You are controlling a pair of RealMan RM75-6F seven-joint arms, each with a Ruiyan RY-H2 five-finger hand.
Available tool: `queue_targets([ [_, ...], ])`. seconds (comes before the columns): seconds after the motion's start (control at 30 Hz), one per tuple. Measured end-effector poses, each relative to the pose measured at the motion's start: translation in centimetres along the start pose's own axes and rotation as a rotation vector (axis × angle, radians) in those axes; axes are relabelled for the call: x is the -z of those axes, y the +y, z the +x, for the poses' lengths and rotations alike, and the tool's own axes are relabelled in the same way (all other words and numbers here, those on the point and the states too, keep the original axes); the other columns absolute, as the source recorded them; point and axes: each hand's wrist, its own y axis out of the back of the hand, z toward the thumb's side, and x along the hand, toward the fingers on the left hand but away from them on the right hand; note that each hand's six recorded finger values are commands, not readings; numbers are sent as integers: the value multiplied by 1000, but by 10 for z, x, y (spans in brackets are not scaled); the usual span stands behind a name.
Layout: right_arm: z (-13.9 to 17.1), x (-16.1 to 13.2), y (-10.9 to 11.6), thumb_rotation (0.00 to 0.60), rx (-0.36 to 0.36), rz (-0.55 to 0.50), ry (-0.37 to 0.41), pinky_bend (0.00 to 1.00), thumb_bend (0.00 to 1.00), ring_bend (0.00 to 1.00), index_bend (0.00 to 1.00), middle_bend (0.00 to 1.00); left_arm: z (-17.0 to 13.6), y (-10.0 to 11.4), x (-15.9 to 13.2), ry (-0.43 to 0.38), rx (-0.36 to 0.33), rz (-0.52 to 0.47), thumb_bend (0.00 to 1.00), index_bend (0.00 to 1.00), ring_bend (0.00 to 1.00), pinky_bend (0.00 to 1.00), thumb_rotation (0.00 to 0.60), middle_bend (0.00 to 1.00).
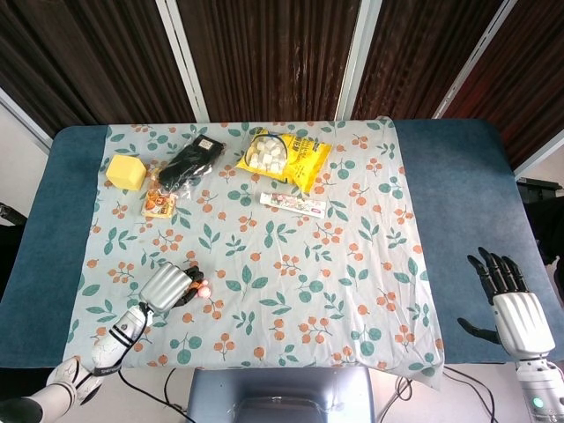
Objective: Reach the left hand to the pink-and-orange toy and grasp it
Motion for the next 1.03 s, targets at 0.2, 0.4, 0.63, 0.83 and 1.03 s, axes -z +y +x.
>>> queue_targets([
  [0.2, 2, -2, 2, 600, 2, -7, 12, 0, 138, 0, 0, 0, -7, 12, -8, -24, -37, -7, 435, 6, 886, 1000, 600, 15],
  [0.4, 4, -3, 3, 600, 1, -17, 20, 0, 138, 0, 0, 0, -23, 34, -14, -35, -87, 9, 435, 10, 827, 999, 600, 34],
  [0.63, 7, -5, -4, 600, -54, -20, 27, 0, 138, 0, 0, 0, -72, 71, -15, 53, -120, -57, 420, 22, 42, 244, 600, 24],
  [0.83, 6, -4, -6, 600, -59, 16, 6, 0, 138, 0, 0, 0, -167, 107, 5, 283, -161, -160, 397, 0, 0, 91, 600, 0],
  [1.03, 6, -10, -10, 600, -47, 25, 9, 0, 137, 0, 0, 0, -204, 122, 23, 379, -193, -145, 396, 0, 0, 90, 600, 0],
])
